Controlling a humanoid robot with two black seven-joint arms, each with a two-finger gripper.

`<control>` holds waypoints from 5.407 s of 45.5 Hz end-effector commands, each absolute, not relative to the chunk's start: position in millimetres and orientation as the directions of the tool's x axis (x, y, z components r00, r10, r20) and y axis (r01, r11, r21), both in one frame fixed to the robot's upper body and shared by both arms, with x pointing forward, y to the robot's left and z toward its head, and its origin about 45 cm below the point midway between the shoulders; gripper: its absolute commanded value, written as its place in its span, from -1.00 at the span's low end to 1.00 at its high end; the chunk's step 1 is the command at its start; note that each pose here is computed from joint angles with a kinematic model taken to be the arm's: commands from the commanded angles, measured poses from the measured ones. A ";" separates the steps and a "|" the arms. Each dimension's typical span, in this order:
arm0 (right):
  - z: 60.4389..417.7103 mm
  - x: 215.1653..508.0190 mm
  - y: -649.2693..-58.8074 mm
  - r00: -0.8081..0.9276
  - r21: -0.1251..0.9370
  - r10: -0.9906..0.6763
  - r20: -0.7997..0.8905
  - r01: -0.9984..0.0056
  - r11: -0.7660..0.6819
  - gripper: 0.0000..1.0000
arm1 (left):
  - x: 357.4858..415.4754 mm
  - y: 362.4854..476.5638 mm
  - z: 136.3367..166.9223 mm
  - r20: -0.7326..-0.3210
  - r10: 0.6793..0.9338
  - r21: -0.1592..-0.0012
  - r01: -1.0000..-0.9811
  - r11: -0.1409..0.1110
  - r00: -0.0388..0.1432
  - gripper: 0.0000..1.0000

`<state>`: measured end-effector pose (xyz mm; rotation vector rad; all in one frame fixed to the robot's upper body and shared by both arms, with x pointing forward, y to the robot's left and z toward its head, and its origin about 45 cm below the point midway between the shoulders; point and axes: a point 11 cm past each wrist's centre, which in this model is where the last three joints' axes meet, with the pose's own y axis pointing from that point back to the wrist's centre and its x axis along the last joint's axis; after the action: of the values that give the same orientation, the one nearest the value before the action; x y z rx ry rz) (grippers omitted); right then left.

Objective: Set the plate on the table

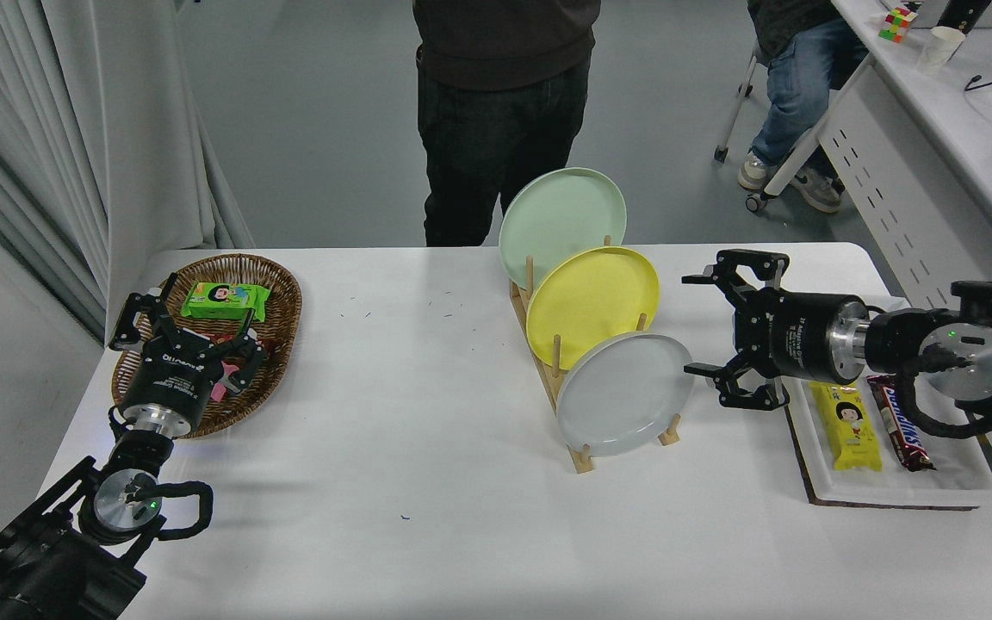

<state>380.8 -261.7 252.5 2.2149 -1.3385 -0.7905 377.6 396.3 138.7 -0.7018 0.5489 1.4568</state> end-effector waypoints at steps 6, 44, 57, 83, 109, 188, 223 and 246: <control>248.8 378.4 -249.6 0.383 0.631 -0.893 -0.237 -0.638 -0.442 1.00 | 377.6 396.4 138.7 -0.717 0.695 -0.096 -0.995 -0.019 0.055 0.96; 248.5 387.6 -233.8 0.364 0.618 -0.916 -0.168 -0.685 -0.386 1.00 | 377.6 396.4 138.7 -0.717 0.695 -0.096 -0.995 -0.019 0.055 0.96; 246.1 386.3 -236.5 0.381 0.621 -0.910 -0.164 -0.677 -0.396 1.00 | 377.6 396.4 138.7 -0.717 0.695 -0.096 -0.995 -0.019 0.055 0.96; 227.3 381.6 -237.4 0.404 0.630 -0.903 -0.148 -0.665 -0.401 1.00 | 377.6 396.3 138.6 -0.716 0.696 -0.095 -0.995 -0.018 0.056 0.96; 223.1 394.8 -222.1 0.465 0.557 -0.876 -0.130 -0.696 -0.453 1.00 | 377.6 396.4 138.7 -0.717 0.695 -0.096 -0.995 -0.019 0.055 0.96; 203.6 391.2 -210.5 0.348 0.632 -0.928 -0.133 -0.691 -0.350 0.74 | 377.6 396.4 138.7 -0.717 0.695 -0.096 -0.995 -0.019 0.055 0.96; 207.8 392.8 -205.8 0.375 0.615 -0.915 -0.149 -0.690 -0.383 0.52 | 377.6 396.4 138.7 -0.717 0.695 -0.096 -0.995 -0.019 0.055 0.96; 209.0 394.2 -206.1 0.376 0.612 -0.915 -0.146 -0.692 -0.383 0.26 | 377.6 396.3 138.6 -0.716 0.696 -0.095 -0.995 -0.018 0.056 0.96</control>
<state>392.5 -206.3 206.8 2.1835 -1.3843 -0.6647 377.6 396.3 138.6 -0.7016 0.5489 1.4568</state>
